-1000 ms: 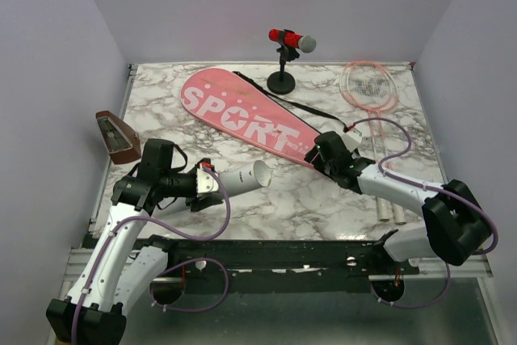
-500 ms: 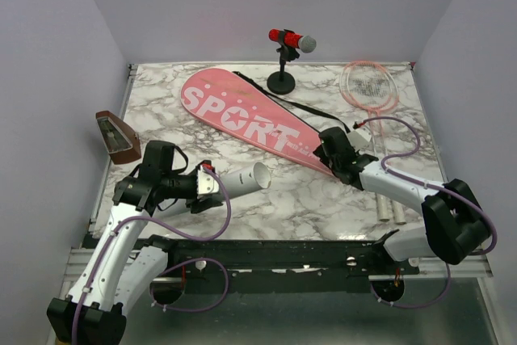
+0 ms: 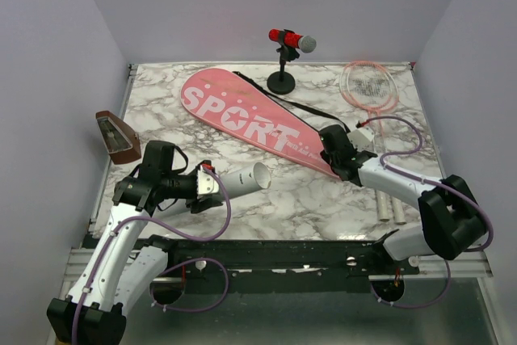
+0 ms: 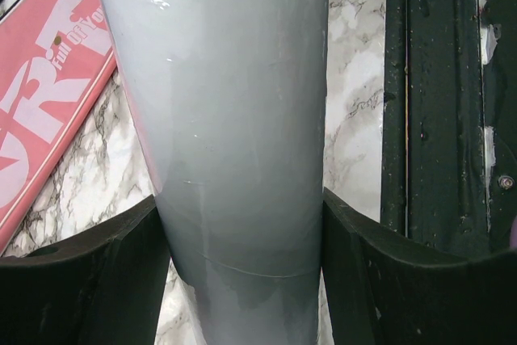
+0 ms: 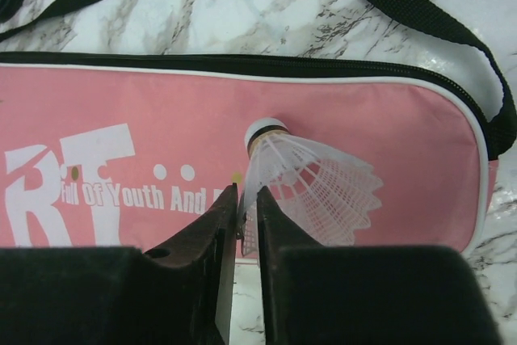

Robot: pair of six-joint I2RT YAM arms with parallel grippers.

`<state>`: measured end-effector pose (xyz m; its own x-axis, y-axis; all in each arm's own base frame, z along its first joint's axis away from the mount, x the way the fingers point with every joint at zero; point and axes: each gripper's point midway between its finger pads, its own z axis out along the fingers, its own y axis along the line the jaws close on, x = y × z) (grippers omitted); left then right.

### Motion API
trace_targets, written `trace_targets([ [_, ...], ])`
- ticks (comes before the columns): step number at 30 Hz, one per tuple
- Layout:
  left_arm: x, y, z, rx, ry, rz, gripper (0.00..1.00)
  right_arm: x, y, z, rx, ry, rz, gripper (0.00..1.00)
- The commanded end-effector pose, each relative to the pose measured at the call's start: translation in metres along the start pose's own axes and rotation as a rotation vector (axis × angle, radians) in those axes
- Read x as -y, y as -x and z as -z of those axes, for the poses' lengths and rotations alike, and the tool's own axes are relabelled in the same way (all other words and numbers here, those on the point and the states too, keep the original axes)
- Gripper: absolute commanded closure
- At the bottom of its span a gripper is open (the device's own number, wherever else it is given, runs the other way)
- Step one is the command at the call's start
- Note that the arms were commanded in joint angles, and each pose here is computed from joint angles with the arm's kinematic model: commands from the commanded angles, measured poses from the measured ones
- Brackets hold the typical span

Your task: Pack up the badminton gear

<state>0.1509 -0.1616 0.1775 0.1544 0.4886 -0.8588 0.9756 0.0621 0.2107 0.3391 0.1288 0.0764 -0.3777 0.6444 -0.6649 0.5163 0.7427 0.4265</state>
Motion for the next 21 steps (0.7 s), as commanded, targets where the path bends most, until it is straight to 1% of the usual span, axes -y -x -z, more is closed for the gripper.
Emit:
trace_targets([
  [1, 0.0, 0.007, 0.001, 0.022, -0.002, -0.04, 0.47, 0.009, 0.02, 0.004, 0.074, -0.051, 0.012, 0.84],
  [3, 0.0, 0.008, 0.001, 0.025, -0.004, -0.039, 0.47, 0.012, 0.025, 0.009, 0.082, -0.052, 0.029, 0.92],
  [6, 0.0, 0.008, 0.001, 0.025, -0.004, -0.039, 0.47, 0.012, 0.034, 0.02, 0.098, -0.022, 0.052, 1.0],
  [9, 0.001, 0.006, 0.0, 0.024, -0.008, -0.032, 0.47, -0.007, 0.042, 0.038, 0.075, 0.087, 0.098, 1.0],
  [11, 0.002, 0.005, -0.001, 0.024, -0.012, -0.029, 0.48, -0.031, 0.044, 0.057, 0.02, 0.213, 0.144, 1.0],
  [15, 0.003, 0.002, -0.001, 0.012, -0.013, -0.033, 0.48, -0.08, 0.038, 0.119, -0.132, 0.553, 0.267, 0.99],
  [17, 0.003, -0.001, -0.001, 0.002, -0.013, -0.042, 0.48, -0.094, 0.031, 0.155, -0.221, 0.718, 0.339, 0.98],
  [21, 0.003, -0.001, -0.001, 0.0, -0.016, -0.05, 0.48, -0.105, 0.024, 0.225, -0.38, 0.967, 0.456, 0.98],
])
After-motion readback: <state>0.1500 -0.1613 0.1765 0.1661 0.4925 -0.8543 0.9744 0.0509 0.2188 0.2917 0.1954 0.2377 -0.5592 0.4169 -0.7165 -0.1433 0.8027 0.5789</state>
